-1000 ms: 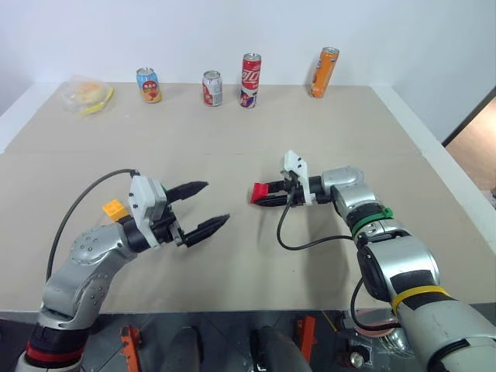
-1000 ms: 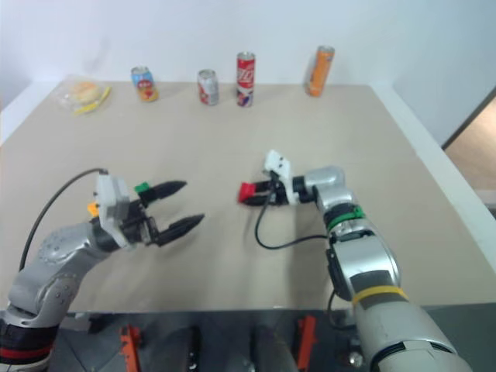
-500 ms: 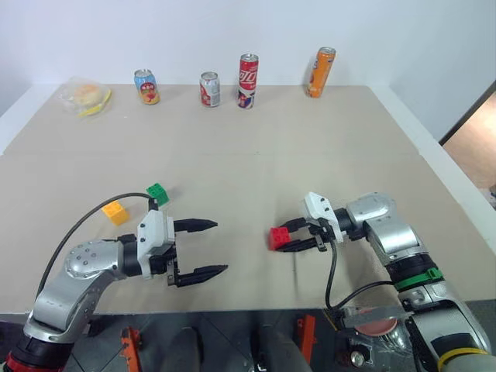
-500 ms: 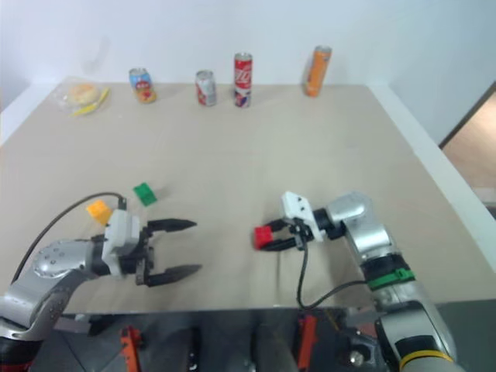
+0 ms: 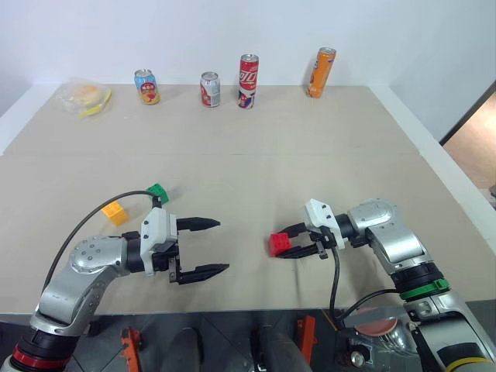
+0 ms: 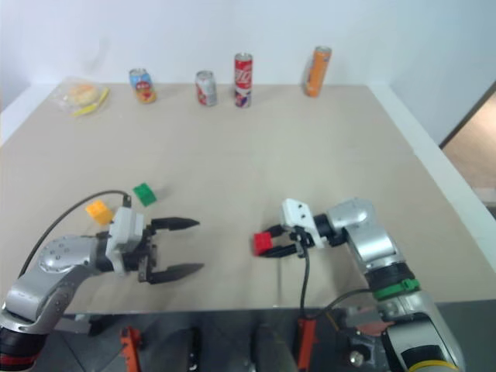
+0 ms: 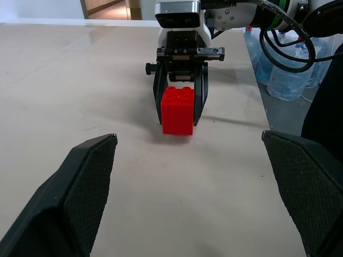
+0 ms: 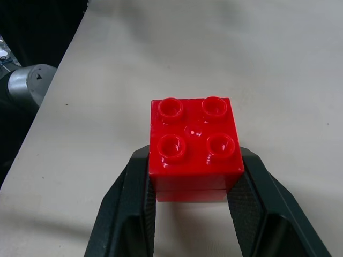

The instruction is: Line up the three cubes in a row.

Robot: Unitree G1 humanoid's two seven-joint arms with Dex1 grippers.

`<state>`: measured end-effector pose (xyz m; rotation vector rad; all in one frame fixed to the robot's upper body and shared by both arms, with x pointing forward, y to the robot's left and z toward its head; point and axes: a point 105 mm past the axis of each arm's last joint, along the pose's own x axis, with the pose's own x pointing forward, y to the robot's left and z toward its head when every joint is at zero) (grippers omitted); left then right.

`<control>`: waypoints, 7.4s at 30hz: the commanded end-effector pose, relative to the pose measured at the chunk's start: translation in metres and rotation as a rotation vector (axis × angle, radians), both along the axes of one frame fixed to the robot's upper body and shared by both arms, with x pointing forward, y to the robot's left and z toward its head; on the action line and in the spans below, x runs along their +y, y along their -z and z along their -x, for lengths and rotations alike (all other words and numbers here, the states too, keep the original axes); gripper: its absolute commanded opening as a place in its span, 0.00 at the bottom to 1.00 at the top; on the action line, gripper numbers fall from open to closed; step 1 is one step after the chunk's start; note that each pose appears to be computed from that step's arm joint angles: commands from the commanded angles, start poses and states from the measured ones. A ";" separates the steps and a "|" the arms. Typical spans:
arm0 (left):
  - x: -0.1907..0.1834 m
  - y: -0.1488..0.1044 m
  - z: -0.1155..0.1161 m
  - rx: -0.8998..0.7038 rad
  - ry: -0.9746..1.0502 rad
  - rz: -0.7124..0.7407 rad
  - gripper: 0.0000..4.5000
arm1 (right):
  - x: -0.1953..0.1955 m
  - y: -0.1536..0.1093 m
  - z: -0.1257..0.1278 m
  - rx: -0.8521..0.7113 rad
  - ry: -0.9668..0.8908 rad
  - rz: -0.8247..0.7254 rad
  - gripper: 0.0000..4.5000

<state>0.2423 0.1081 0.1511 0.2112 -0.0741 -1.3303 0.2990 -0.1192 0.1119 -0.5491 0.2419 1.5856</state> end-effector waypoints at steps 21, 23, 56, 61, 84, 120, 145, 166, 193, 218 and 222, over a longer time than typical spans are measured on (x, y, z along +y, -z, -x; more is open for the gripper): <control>0.001 -0.010 -0.003 -0.018 -0.043 0.015 1.00 | -0.001 -0.021 0.005 -0.009 -0.073 0.004 0.99; 0.009 -0.018 -0.011 -0.018 -0.096 0.028 1.00 | 0.001 -0.044 0.005 -0.015 -0.067 -0.050 0.99; 0.119 -0.003 -0.141 0.185 -0.458 -0.436 1.00 | 0.080 -0.120 -0.006 -0.139 0.065 -0.438 0.99; 0.118 -0.003 -0.142 0.190 -0.461 -0.433 0.81 | 0.081 -0.120 -0.006 -0.138 0.072 -0.444 1.00; 0.065 -0.031 -0.092 -0.007 -0.089 -0.501 0.30 | 0.038 -0.108 0.023 -0.081 0.026 -0.337 1.00; -0.043 0.023 -0.042 0.100 0.000 -0.574 0.30 | 0.017 -0.097 0.029 -0.088 0.105 -0.247 1.00; -0.048 0.030 -0.038 0.080 0.038 -0.593 0.30 | 0.014 -0.092 0.026 -0.081 0.127 -0.249 1.00; -0.051 -0.036 -0.038 0.054 -0.003 -0.285 0.98 | 0.015 -0.113 0.029 -0.077 0.084 -0.336 1.00; 0.202 -0.030 -0.053 0.162 -0.711 -0.154 0.98 | 0.065 -0.122 0.018 -0.024 -0.014 -0.478 1.00; 0.207 0.026 -0.085 0.285 -0.671 -0.261 0.73 | 0.065 -0.131 0.031 -0.044 -0.021 -0.503 1.00; 0.208 0.026 -0.086 0.286 -0.682 -0.260 0.42 | 0.064 -0.134 0.032 -0.043 -0.024 -0.516 1.00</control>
